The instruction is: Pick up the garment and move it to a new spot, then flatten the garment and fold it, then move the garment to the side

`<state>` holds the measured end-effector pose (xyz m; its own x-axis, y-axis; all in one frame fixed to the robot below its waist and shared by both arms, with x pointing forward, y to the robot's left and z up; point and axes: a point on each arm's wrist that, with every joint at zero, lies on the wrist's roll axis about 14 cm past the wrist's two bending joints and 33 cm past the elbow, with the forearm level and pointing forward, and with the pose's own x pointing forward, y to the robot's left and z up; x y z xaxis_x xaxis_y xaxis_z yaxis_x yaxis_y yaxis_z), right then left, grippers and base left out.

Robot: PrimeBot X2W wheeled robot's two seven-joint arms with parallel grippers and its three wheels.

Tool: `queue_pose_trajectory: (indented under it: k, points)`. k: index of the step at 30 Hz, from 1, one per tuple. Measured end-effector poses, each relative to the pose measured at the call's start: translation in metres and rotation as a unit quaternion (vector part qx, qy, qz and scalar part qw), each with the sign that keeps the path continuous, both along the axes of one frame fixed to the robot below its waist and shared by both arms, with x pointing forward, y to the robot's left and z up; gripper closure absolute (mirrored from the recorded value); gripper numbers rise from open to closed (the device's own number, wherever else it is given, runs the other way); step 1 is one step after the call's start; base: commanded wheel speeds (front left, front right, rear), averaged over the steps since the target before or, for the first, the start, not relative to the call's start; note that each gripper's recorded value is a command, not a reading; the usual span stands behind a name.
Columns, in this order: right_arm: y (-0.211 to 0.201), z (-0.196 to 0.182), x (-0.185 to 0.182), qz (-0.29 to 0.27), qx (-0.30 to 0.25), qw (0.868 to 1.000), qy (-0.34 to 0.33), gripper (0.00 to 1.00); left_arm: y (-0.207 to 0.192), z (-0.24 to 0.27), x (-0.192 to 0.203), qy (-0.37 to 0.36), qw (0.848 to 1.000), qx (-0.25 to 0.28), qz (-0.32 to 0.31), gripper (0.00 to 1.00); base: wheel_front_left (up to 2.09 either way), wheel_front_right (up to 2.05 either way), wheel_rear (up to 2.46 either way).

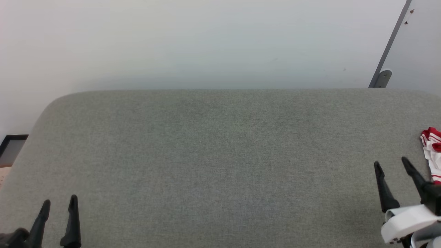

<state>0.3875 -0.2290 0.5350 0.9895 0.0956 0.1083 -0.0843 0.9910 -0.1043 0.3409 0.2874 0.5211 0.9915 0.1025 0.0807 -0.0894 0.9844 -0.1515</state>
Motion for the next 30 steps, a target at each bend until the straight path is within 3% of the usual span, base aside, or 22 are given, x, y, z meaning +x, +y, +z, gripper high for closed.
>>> queue_pose_trajectory:
  k: [30]
  points:
    - [0.016,-0.01,-0.024,0.008,0.018,1.0,0.003,0.0,0.0,-0.002,-0.011,-0.009,1.0,0.002,0.004,0.0,0.0,0.0,0.0]
